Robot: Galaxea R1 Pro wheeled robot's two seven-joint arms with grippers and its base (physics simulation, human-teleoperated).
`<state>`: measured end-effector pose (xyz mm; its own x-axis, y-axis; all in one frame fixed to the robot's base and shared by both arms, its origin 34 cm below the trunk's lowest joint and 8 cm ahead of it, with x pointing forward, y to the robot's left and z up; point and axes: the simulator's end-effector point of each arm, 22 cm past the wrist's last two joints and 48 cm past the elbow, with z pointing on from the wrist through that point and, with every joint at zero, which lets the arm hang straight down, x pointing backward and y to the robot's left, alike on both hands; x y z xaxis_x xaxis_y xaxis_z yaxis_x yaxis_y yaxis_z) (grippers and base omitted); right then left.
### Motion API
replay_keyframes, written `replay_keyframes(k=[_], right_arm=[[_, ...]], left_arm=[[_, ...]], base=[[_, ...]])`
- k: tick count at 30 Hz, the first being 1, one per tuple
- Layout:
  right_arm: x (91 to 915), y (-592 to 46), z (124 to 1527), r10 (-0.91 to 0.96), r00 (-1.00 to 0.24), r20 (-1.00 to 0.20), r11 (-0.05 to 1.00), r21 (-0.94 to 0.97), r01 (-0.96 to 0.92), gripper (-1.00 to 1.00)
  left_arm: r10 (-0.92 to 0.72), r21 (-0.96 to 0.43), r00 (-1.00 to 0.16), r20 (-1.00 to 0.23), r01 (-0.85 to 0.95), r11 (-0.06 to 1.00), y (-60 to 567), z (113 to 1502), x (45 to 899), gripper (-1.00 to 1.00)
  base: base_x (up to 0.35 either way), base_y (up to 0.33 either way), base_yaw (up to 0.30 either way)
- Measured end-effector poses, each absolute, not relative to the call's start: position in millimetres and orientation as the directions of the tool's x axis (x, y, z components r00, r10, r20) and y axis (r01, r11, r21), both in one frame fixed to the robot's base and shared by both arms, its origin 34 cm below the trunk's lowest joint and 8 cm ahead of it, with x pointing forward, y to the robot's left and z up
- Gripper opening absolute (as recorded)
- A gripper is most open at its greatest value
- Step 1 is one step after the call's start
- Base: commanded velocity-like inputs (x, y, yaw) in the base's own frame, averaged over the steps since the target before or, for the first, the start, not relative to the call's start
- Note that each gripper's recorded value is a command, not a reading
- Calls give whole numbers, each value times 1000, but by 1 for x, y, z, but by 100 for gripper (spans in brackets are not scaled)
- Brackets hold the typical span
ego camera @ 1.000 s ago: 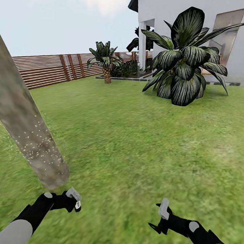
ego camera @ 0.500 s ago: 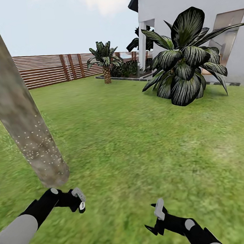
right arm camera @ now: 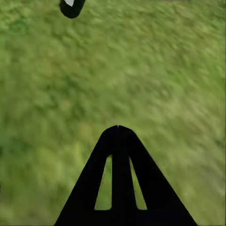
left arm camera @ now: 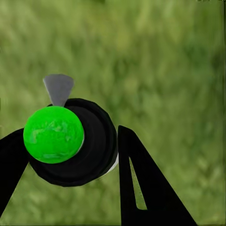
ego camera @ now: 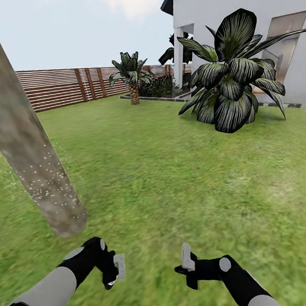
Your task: In the garden, pick up the pesticide atomizer on the floor and spray pesticide onto both trees until each tree trunk is fully covered.
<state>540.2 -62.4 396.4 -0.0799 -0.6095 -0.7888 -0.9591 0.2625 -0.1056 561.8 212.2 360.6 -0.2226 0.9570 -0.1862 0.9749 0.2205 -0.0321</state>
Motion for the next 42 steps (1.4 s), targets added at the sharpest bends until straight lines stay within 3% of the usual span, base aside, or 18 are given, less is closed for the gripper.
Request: replay_keyframes(k=[8, 17, 22, 27, 42], right_arm=[[535, -1, 421, -572, 8, -820, 182, -137, -974, -100], [539, 13, 433, -565, 54, -823, 157, -171, -973, -100], [539, 13, 434, -565, 54, -823, 156, -171, -973, -100], [539, 13, 434, -565, 54, -823, 157, -171, -973, -100], [540, 12, 434, -565, 55, -823, 157, -172, -972, -100]], left_arm=[[972, -26, -182, -147, 983, 180, 182, 360, 559, -100], [977, -42, -141, -157, 990, 136, 163, 355, 548, -100], [964, -28, -43, -264, 999, 37, 143, 359, 548, -100], [913, -66, -70, -402, 997, 47, 122, 362, 538, -100], [824, -151, -138, -550, 986, 64, 107, 376, 525, -100]], base=[[0, 0, 0], [0, 0, 0], [0, 0, 0], [0, 0, 0], [0, 0, 0]])
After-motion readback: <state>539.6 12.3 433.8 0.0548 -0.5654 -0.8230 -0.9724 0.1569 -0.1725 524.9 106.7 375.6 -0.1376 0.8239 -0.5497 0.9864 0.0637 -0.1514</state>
